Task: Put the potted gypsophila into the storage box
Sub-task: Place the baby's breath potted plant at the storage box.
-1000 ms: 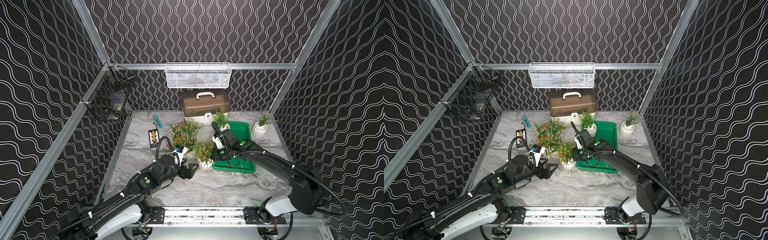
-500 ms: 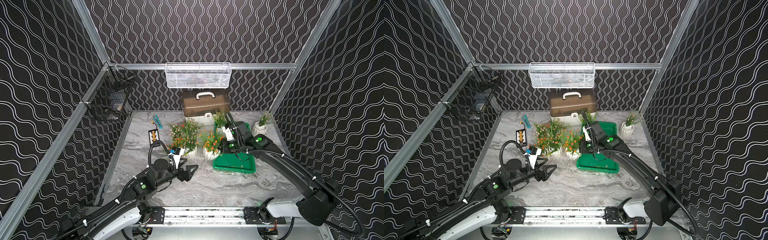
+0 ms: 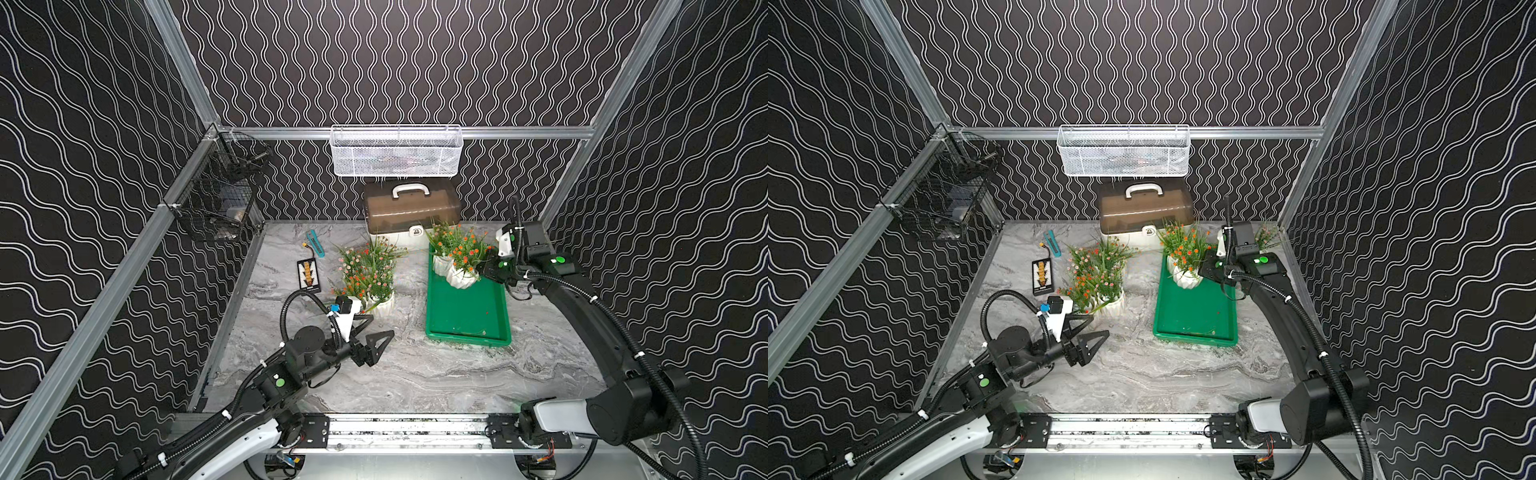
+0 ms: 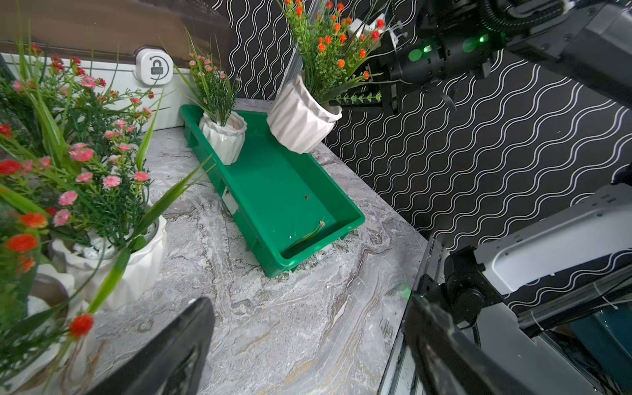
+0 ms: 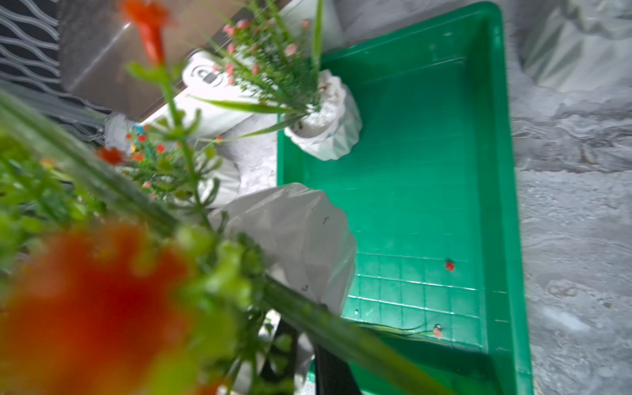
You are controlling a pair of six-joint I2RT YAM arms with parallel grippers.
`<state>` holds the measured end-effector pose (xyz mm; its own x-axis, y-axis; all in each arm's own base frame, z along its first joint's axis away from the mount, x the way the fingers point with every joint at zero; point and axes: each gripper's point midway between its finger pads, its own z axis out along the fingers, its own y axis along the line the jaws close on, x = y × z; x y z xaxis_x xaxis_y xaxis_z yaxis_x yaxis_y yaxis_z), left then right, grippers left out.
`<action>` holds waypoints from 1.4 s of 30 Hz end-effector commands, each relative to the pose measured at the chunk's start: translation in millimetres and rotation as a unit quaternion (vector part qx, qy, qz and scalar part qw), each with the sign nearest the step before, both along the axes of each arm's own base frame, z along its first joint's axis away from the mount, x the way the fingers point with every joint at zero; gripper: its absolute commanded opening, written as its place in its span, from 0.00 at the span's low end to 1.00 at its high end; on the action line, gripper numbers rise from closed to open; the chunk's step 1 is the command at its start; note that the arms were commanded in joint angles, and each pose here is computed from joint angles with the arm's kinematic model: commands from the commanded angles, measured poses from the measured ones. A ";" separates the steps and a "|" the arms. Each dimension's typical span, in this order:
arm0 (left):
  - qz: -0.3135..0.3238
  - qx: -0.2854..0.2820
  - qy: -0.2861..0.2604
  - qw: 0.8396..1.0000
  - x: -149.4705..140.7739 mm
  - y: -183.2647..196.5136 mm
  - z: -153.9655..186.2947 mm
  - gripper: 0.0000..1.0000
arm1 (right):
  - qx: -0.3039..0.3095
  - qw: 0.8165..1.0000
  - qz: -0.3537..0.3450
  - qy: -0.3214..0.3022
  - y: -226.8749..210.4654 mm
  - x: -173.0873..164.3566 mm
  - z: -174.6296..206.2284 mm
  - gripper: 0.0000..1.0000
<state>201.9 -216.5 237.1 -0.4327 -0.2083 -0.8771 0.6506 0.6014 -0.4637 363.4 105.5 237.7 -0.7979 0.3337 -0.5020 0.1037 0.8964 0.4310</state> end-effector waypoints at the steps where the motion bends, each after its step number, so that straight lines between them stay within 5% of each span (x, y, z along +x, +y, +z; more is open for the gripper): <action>1: -0.002 -0.013 -0.024 1.000 0.6 -0.9 12.2 0.91 | 0.016 0.999 -0.010 -0.027 -2.7 19.7 14.0 0.00; 17: -0.003 -0.009 -0.017 1.000 2.0 -3.0 8.2 0.91 | -0.009 0.997 -0.080 -0.012 -49.0 74.6 3.2 0.00; 42: -0.006 -0.003 -0.009 1.000 3.9 -6.0 3.1 0.91 | -0.002 0.991 -0.106 0.082 -77.5 117.9 -95.0 0.00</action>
<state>205.6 -220.8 228.5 -0.4526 -0.1902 -0.8712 0.6430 0.6073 -0.4666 466.0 23.6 136.7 -0.7956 0.4983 -0.3445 0.3859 0.8553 0.3458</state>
